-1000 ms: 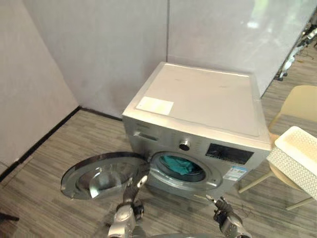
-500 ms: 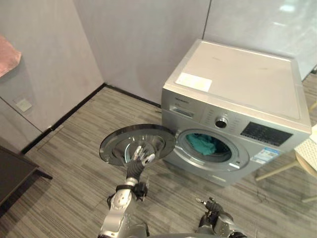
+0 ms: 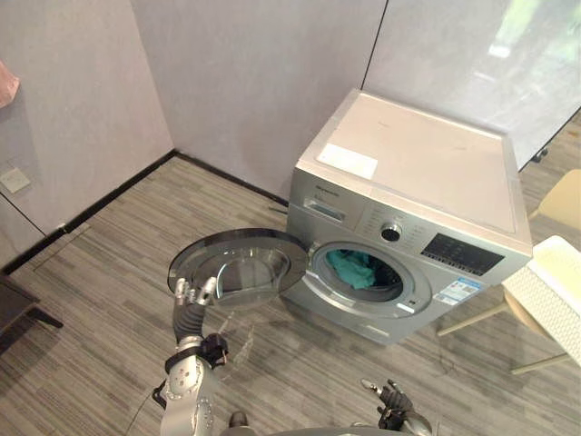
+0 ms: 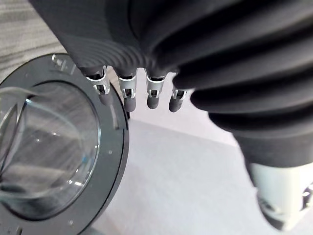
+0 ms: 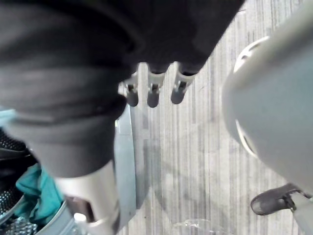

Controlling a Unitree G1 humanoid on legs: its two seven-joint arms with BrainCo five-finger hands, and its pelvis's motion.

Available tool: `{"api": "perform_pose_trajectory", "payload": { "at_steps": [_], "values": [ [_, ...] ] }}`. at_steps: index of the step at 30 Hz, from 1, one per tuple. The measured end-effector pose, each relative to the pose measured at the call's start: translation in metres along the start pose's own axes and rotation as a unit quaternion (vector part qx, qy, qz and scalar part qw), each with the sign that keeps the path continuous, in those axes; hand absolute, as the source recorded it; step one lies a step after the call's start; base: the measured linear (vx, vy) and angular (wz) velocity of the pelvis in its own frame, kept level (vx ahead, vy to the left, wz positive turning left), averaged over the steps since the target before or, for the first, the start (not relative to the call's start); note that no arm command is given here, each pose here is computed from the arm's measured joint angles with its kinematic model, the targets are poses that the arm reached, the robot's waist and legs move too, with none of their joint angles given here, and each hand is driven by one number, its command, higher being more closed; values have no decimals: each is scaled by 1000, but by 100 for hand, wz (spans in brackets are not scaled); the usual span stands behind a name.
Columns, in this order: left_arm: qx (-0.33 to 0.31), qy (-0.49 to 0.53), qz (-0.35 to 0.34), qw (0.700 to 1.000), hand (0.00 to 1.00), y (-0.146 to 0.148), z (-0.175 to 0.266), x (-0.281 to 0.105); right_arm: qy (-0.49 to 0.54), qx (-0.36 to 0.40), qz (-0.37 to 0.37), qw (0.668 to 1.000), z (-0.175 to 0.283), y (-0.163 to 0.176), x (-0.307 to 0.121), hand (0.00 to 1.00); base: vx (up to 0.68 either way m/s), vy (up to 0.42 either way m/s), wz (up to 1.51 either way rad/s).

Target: Pick up the laundry basket with both hands and put the clothes into the washing machine.

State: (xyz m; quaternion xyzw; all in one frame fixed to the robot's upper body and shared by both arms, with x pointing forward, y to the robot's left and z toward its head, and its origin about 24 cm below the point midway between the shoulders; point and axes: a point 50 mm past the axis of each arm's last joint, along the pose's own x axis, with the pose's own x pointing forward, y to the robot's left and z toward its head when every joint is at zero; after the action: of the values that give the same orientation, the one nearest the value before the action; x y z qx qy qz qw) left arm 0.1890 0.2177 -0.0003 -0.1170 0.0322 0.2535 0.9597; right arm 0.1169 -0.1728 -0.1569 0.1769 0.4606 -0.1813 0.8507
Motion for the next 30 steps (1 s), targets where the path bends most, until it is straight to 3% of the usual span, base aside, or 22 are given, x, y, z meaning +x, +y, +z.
{"api": "perform_pose_trajectory", "payload": {
  "at_steps": [6, 10, 14, 17, 21, 25, 30],
  "values": [
    [7, -54, 86, 995, 0, 28, 21, 14, -8, -2, 6, 1000, 1, 0, 0, 0, -94, -85, -6],
    [17, -58, 171, 983, 0, 62, 25, 24, -3, -6, -8, 1000, -7, -17, -5, 0, -197, -79, 19],
    [73, -130, 203, 968, 0, 97, 73, 50, 5, -13, -26, 1000, -13, -35, -10, 0, -97, 15, 4],
    [111, -179, 227, 951, 0, 119, 125, 83, -6, -6, -12, 1000, -10, -31, -11, 0, -70, 43, 1],
    [105, -225, 226, 942, 0, 113, 175, 111, -41, 25, 14, 999, 4, -20, -10, 0, -11, 30, -12],
    [59, -266, 208, 939, 0, 96, 224, 133, -79, 52, 25, 995, 19, -15, -10, 0, -48, 11, -31],
    [25, -313, 145, 938, 0, 46, 279, 151, -86, 87, 22, 992, 21, -16, -11, 0, -26, -21, -11]
  ]
}}
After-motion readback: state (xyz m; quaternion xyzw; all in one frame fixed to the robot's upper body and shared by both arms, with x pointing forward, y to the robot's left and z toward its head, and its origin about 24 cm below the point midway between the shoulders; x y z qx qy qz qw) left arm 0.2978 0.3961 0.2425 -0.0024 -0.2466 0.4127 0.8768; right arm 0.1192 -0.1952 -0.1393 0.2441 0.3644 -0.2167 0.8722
